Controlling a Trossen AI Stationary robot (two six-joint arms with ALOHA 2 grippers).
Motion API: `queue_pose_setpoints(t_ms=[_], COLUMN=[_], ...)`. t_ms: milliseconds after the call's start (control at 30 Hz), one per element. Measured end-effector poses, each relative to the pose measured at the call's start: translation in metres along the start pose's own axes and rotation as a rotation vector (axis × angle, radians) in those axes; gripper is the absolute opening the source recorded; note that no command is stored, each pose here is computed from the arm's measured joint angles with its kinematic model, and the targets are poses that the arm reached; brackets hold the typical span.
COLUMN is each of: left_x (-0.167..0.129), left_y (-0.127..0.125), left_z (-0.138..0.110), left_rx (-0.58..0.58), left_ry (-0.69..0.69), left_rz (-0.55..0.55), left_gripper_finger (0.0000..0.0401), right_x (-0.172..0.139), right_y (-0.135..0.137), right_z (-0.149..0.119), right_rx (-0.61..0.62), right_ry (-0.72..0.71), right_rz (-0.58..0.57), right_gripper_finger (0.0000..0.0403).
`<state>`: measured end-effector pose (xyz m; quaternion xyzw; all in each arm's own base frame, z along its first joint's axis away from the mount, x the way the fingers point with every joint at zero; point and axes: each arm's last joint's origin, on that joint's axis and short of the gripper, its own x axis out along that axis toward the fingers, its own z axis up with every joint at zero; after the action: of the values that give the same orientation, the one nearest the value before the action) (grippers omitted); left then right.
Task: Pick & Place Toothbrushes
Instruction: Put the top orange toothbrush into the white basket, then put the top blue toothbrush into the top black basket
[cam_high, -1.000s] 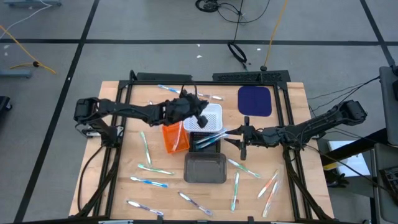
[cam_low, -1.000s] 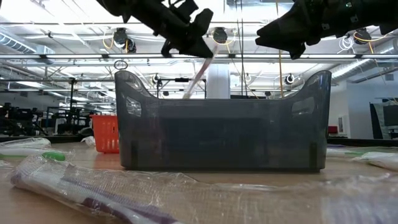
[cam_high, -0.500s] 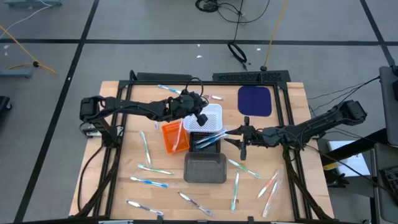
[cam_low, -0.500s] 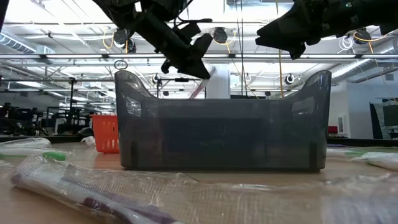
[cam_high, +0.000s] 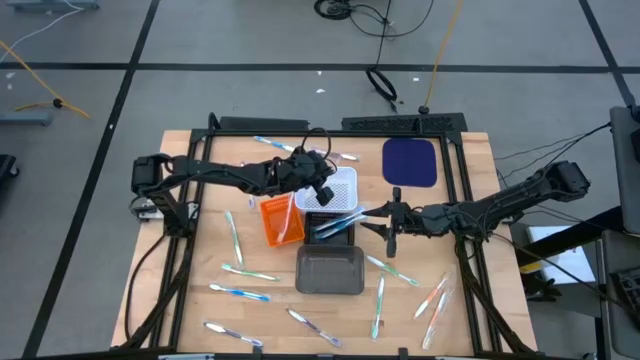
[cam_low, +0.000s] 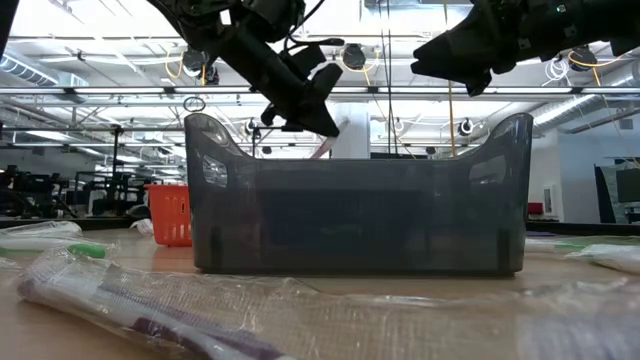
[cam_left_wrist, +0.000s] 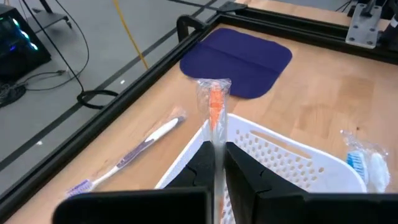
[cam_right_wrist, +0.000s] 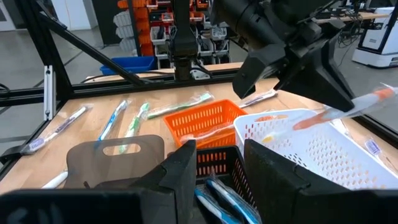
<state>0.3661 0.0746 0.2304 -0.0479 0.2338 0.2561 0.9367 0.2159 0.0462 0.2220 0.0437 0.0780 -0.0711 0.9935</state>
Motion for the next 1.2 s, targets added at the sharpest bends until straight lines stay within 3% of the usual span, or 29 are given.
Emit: queue_pose_setpoints(t_ms=[267,433,767,1033,1200], left_x=[0.0,0.0,-0.012,-0.012,-0.007], left_y=[0.0,0.0,0.014,0.063,0.103], left_z=[-0.001,-0.002,0.006,0.005,0.002], left_rx=[0.009,0.032,0.233,0.196,0.12], left_ry=[0.015,0.016,0.025,0.138,0.203], left_rz=[-0.009,0.001,0.229,0.343,0.292], left_gripper_finger=[0.0096,0.0122,0.0127,0.0127,0.0127], right_x=[0.0,0.0,0.0,0.0,0.0], right_y=[0.0,0.0,0.0,0.0,0.0], right_z=[0.0,0.0,-0.002,-0.002,-0.002], right_rx=[0.0,0.0,-0.006,-0.008,-0.009], right_ry=[0.0,0.0,0.015,0.02,0.02], right_rz=[0.0,0.0,-0.001,-0.004,-0.004], right_gripper_finger=[0.0126,0.0126,0.0126,0.0126,0.0126])
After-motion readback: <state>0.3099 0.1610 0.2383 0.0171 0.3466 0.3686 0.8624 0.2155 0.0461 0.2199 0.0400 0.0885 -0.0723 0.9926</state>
